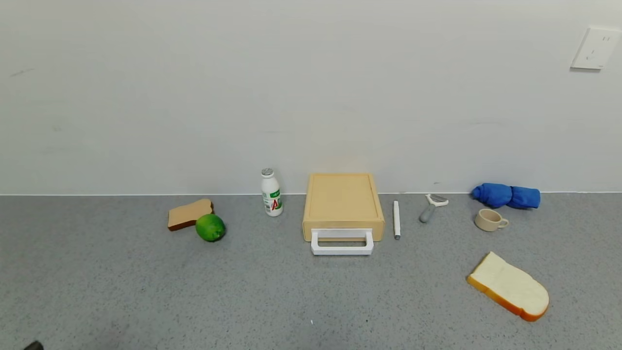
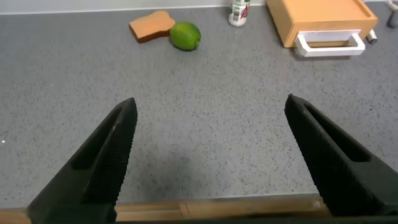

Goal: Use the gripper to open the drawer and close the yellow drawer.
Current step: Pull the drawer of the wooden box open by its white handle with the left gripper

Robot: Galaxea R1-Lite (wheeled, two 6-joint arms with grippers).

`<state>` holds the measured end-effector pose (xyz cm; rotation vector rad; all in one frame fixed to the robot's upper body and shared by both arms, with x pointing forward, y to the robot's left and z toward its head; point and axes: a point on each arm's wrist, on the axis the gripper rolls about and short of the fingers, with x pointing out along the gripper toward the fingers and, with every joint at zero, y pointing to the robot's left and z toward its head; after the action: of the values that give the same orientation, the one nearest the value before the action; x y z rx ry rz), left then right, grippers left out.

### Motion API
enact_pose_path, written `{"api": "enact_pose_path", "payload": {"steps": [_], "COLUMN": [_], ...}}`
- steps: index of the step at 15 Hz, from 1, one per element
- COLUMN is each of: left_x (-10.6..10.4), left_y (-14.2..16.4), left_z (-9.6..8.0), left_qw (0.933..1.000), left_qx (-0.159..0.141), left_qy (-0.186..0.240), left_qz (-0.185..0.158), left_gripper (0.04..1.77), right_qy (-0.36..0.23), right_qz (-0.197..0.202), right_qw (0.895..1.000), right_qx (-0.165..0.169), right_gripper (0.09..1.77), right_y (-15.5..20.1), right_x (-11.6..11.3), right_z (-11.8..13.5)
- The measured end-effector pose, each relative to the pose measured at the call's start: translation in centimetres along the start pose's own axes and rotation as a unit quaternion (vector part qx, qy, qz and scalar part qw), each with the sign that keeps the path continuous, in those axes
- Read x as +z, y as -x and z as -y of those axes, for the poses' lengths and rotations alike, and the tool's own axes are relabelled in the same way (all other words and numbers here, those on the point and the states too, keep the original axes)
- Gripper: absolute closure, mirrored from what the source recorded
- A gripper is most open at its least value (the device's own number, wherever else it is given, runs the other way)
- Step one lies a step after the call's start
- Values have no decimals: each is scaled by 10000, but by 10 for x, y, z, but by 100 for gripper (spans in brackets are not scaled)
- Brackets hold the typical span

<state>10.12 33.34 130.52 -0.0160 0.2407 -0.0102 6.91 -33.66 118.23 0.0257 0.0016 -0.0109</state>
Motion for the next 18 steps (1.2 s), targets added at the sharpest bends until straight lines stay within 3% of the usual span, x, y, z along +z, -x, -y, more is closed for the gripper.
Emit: {"api": "enact_pose_path", "payload": {"steps": [5,8,10,13,18], "left_x": [86,119,130,138,126], "left_y": [-71,-129,-164,-212,-264], "left_z": [2,14,32,72,142], "left_qw": [9928,9813,9717,9541,9300], "left_qx": [-24,-78,-170,-434,-692], "left_qy": [35,208,261,214,-50], "left_qz": [-1195,-1912,-2343,-2956,-3609], "left_gripper": [9,9,9,9,9], "right_qy": [-1,-1,-1,0,0], "right_qz": [0,0,2,0,0], "right_qw": [10000,10000,10000,10000,10000], "right_qx": [0,0,0,0,0], "right_gripper": [15,15,15,15,15], "right_y": [0,0,0,0,0], "right_x": [0,0,0,0,0], "right_z": [0,0,0,0,0]}}
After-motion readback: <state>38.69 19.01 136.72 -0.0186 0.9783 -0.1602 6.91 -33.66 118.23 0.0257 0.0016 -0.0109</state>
